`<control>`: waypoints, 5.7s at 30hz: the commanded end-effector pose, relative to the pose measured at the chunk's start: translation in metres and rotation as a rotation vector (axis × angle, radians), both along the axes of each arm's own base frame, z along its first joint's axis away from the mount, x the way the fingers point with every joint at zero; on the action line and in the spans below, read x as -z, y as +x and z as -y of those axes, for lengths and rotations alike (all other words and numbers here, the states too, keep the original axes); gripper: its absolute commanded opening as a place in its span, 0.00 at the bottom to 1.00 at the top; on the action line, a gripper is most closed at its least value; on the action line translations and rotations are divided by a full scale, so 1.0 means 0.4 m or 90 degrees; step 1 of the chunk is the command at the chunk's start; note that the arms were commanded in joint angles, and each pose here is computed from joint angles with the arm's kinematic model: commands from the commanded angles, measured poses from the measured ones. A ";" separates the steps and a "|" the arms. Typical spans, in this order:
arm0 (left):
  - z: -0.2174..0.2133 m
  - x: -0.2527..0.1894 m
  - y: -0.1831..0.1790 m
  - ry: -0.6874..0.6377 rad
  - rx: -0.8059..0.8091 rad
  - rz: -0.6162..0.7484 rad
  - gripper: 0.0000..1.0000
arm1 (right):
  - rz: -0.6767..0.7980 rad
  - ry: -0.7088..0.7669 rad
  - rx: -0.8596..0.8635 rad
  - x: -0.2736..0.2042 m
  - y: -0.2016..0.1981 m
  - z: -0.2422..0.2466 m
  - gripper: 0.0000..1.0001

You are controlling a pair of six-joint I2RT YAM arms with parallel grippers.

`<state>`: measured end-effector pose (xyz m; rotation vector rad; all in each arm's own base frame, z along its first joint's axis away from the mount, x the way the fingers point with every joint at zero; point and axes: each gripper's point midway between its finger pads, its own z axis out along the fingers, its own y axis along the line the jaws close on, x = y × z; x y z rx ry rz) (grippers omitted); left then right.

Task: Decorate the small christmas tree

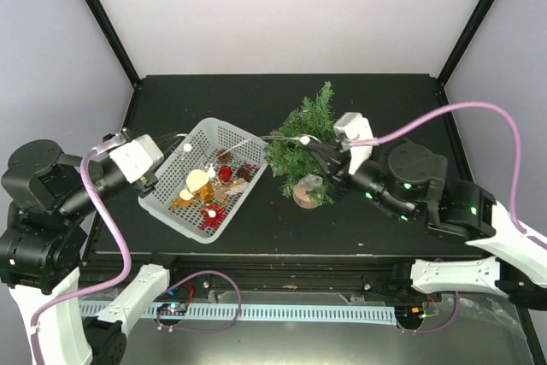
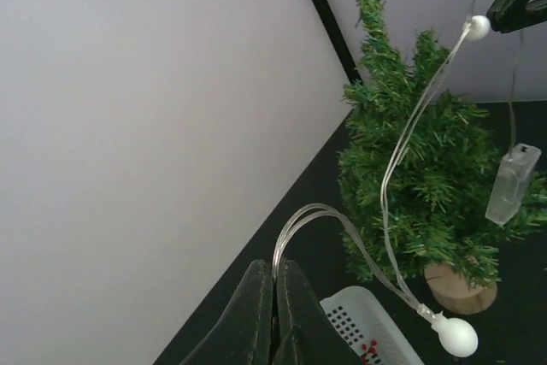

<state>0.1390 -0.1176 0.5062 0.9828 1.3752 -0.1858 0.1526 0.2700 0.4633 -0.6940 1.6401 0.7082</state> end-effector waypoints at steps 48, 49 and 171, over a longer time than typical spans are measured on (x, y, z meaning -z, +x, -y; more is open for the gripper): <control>0.037 0.143 0.368 0.017 -0.064 -0.075 0.01 | -0.178 -0.114 0.155 0.533 0.012 0.154 0.01; 0.036 0.139 0.377 0.019 -0.069 -0.071 0.02 | -0.179 -0.114 0.150 0.535 0.010 0.148 0.01; 0.689 0.230 0.711 -0.227 0.568 -0.295 0.07 | -0.185 0.298 -0.061 0.349 0.732 0.201 0.01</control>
